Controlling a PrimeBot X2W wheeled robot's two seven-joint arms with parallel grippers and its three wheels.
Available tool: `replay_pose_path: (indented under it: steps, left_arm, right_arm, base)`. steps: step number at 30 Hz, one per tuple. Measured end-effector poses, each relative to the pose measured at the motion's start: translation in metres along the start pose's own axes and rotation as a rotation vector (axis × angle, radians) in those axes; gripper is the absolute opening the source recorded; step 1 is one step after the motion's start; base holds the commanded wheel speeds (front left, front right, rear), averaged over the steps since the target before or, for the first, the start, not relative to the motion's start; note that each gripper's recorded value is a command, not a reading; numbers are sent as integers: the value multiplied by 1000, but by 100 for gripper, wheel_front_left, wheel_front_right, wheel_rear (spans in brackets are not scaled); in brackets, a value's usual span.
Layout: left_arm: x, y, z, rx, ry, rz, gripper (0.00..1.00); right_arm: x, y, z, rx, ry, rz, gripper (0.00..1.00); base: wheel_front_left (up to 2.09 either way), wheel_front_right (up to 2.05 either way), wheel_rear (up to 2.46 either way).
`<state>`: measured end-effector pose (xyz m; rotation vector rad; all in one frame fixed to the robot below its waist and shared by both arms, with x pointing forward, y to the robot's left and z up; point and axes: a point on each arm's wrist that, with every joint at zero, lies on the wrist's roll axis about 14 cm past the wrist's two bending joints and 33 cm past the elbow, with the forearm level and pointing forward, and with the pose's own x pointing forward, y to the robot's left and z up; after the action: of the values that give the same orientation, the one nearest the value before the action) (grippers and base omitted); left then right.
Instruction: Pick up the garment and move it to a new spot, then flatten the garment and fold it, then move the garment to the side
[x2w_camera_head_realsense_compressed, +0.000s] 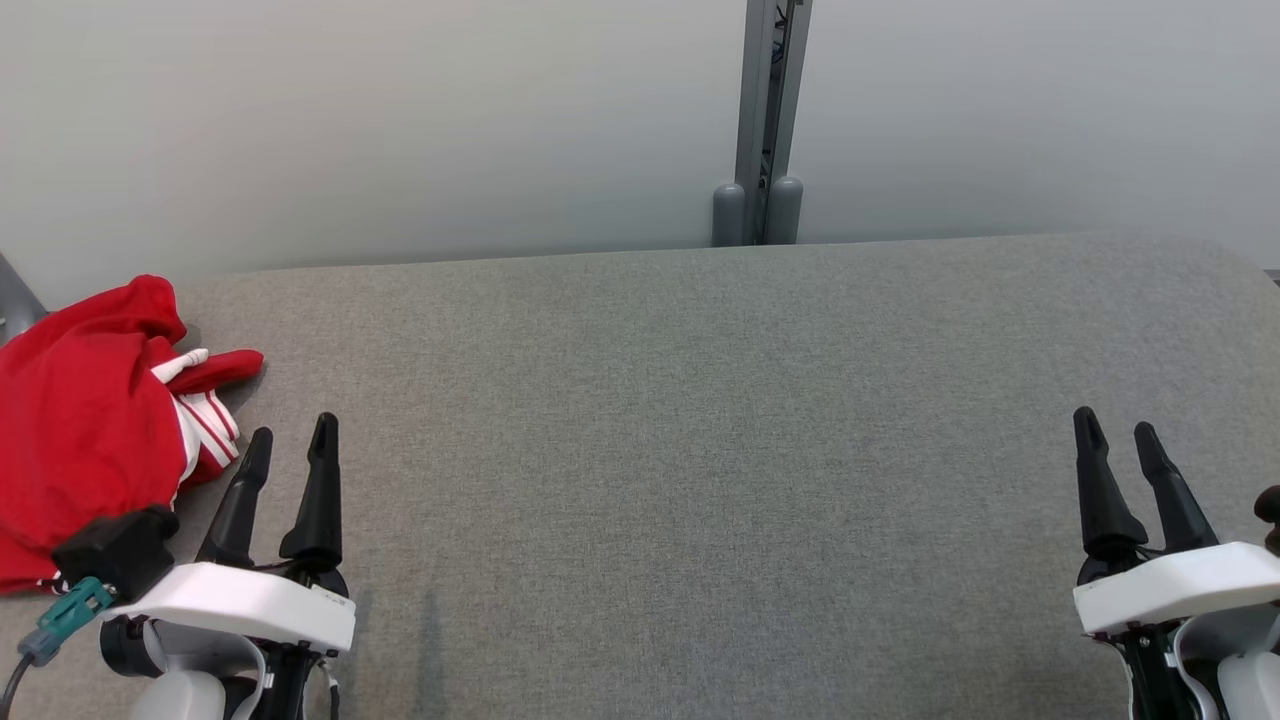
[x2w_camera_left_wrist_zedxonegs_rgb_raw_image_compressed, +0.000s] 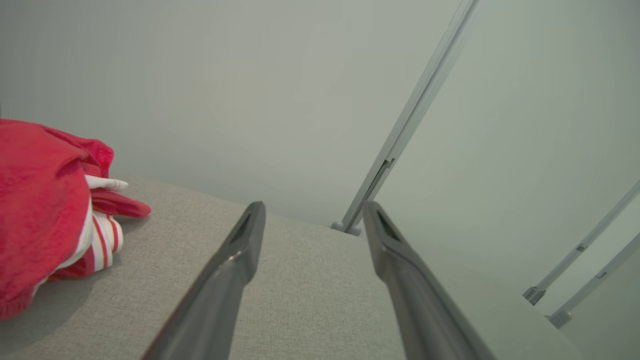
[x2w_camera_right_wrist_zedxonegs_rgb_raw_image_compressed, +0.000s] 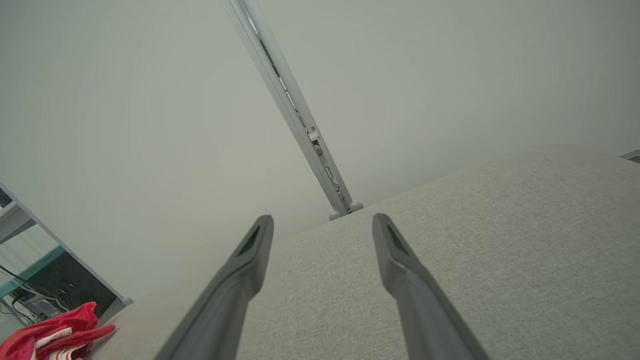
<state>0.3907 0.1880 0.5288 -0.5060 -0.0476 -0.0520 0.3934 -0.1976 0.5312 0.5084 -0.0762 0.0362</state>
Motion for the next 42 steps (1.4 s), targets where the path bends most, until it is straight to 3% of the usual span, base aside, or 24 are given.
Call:
replay_pose_path:
  steps: [20, 42]
  left_arm:
    - [-7, 15, -20, 241, 58, 11, 100]
    - [-13, 20, -31, 433, 83, -12, 100]
  right_arm:
    - [-3, -7, -16, -230, 41, -1, 100]
    - [-4, -1, -24, -394, 53, 44, 100]
  base:
    - [0, 0, 0]
    - [0, 0, 0]
